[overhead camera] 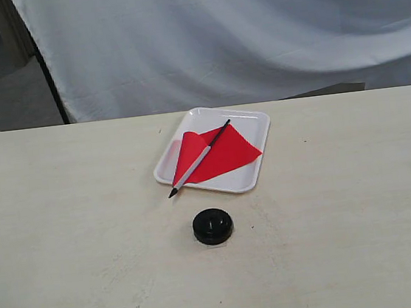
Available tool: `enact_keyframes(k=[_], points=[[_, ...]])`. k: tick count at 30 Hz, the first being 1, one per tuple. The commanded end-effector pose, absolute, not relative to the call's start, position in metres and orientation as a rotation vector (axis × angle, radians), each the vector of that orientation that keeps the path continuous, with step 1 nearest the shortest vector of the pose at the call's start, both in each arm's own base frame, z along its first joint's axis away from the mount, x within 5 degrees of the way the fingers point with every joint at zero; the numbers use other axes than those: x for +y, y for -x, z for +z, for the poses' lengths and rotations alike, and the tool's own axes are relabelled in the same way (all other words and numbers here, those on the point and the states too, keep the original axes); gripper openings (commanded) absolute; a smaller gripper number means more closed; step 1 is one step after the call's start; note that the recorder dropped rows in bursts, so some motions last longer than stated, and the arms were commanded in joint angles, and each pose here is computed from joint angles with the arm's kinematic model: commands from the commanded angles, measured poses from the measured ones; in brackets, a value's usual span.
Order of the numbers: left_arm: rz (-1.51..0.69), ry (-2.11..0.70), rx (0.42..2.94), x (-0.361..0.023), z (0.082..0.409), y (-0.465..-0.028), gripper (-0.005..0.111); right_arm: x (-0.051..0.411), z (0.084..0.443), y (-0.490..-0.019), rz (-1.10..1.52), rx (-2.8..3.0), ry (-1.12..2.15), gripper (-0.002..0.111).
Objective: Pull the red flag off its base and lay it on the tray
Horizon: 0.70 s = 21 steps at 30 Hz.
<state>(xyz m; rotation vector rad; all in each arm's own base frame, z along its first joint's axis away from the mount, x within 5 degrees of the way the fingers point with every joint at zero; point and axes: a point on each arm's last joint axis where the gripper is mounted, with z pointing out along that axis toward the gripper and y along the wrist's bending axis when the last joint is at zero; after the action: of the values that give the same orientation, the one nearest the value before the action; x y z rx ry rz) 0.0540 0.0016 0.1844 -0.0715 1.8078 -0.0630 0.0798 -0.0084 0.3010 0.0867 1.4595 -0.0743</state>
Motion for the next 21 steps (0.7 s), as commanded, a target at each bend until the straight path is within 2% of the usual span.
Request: enact_keyframes(k=[1, 21], points=[[-0.064, 0.065, 1.807, 0.001, 0.184, -0.054, 0.0, -0.004, 0.303, -0.057, -0.029, 1.288, -0.075, 0.0], [-0.064, 0.065, 1.807, 0.001, 0.184, -0.054, 0.0, -0.001, 0.31, -0.026, 0.029, 1.128, -0.023, 0.0]])
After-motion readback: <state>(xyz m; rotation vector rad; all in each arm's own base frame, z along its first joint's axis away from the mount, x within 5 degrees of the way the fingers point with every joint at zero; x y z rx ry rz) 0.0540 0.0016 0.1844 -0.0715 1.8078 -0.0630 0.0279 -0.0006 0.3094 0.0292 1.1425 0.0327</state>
